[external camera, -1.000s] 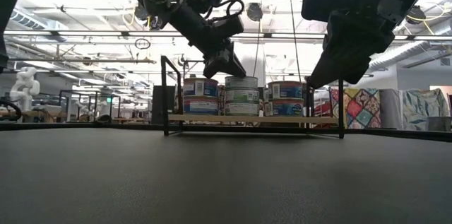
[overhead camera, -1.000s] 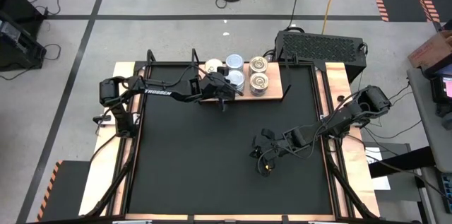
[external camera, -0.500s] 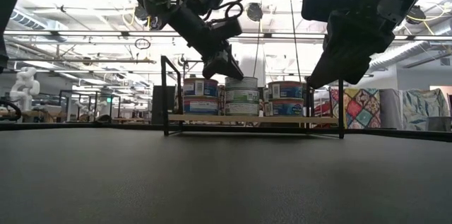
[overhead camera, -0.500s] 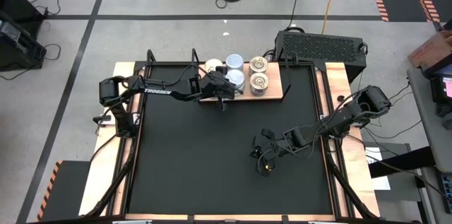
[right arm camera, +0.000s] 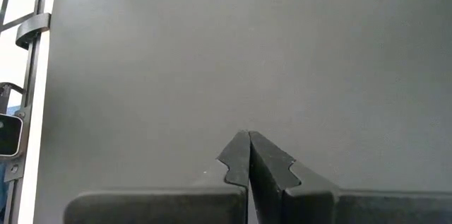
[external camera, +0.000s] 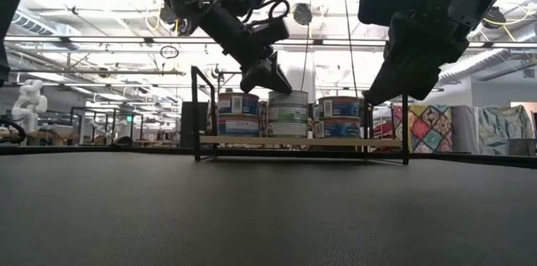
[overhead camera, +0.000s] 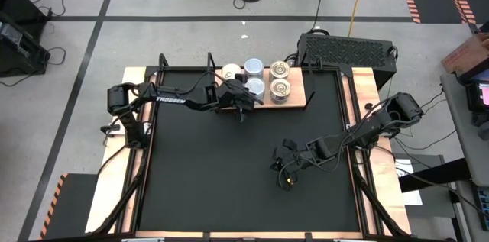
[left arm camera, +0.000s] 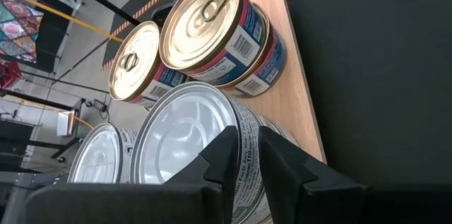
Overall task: Stack canned seafood by type on shelf
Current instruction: Stack the green tuna can on top of the green tuna cans on the shelf, then return to Home Position
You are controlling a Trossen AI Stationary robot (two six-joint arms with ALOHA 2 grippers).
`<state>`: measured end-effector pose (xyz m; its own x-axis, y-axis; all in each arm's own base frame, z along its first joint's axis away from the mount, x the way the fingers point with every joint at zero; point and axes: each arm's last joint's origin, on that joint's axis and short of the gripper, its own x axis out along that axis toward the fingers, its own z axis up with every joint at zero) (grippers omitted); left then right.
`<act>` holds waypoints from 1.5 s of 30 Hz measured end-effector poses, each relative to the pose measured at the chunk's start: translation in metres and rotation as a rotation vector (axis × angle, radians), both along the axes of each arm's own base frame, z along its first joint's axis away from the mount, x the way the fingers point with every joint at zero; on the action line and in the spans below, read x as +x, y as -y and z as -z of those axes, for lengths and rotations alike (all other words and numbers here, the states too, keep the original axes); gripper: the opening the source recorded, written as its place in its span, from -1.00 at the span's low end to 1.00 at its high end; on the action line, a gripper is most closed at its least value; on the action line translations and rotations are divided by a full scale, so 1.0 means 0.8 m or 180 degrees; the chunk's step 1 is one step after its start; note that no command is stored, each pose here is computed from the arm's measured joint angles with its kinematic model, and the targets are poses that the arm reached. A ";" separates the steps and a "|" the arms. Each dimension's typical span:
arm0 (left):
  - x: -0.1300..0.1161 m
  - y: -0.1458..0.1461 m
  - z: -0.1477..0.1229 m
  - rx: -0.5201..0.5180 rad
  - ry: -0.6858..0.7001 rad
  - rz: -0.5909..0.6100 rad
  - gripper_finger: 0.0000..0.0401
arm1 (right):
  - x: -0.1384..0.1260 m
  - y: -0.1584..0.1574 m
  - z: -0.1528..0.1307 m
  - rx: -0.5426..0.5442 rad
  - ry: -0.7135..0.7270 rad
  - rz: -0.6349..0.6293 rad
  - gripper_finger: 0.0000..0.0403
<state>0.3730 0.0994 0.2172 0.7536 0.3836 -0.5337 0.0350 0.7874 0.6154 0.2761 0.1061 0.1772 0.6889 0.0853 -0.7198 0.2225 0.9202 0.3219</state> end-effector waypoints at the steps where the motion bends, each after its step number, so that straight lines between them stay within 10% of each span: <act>1: 0.000 0.000 0.000 0.0003 0.0005 -0.0003 -0.70 | 0.000 0.000 0.000 0.0000 0.0000 0.0000 -1.00; 20: 0.007 0.042 -0.056 0.0139 0.0509 0.0066 -0.69 | 0.000 0.000 0.000 -0.0077 0.0021 -0.0078 -1.00; 32: -0.085 0.111 -0.167 -0.0887 0.1249 0.0365 -0.70 | 0.017 0.000 -0.018 -0.0509 0.0705 -0.0348 -1.00; 45: -0.180 0.131 -0.110 -0.1404 0.1586 0.0247 -0.70 | -0.016 0.035 -0.102 -0.0904 0.1374 -0.0483 -1.00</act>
